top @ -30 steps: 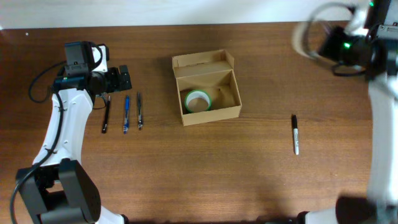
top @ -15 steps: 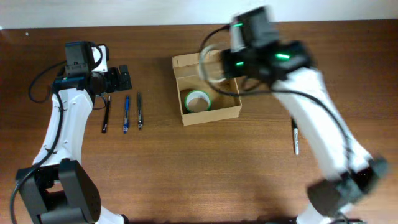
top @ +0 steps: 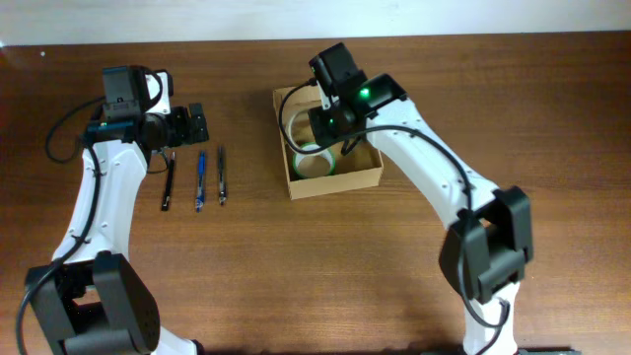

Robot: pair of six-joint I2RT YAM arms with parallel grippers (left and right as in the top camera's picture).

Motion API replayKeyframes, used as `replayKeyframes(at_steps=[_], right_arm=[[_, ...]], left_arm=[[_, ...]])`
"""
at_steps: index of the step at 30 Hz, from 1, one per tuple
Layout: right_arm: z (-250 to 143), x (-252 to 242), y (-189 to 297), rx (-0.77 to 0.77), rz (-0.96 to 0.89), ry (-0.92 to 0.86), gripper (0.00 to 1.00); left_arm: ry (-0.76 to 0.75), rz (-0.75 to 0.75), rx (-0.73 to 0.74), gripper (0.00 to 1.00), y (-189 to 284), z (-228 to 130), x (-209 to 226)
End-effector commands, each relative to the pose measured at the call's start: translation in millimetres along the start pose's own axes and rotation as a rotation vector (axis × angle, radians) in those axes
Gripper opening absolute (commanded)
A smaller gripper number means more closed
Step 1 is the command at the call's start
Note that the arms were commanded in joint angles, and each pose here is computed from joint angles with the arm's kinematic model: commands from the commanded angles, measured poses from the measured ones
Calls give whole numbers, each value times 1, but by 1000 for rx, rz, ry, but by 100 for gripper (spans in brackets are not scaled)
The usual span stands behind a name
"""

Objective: Pack container
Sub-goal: 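Carry the white tape into the box beside the green tape, release, then lower the right gripper onto the black Sharpie marker and grasp it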

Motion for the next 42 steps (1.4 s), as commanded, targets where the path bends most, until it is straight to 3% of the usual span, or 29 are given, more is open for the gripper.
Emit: replayKeyframes(at_steps=[1, 15, 16, 18, 19, 21, 27, 33, 42], right_arm=[[-3, -3, -22, 38, -33, 5, 4], [-15, -7, -62, 125, -66, 1, 6], [-16, -7, -62, 127, -66, 0, 16], [-15, -7, -62, 126, -65, 1, 49], [-15, -7, -59, 124, -64, 1, 52], [-12, -6, -50, 117, -61, 1, 45], [21, 5, 51, -29, -32, 35, 44], [37, -7, 205, -377, -149, -11, 56], [15, -87, 284, -478, -276, -234, 58]], left_arm=[[-18, -7, -11, 99, 1, 4, 1], [-18, -7, -11, 99, 1, 4, 1], [-18, -7, -11, 99, 1, 4, 1], [-18, -7, -11, 99, 1, 4, 1], [-18, -7, -11, 99, 1, 4, 1], [-18, -7, -11, 99, 1, 4, 1], [-18, -8, -11, 99, 1, 4, 1], [-18, -7, -11, 99, 1, 4, 1], [-18, -7, -11, 99, 1, 4, 1]])
Point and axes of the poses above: each gripper's point midway between its finger pads, its own y axis back along the fingers, its own x axis along the line the jaws close on, z = x × y, the point moved 10 cm from there along y, back along the fingers, and after that the axes turned 10 degrees about -y, right-handed, at the moved point
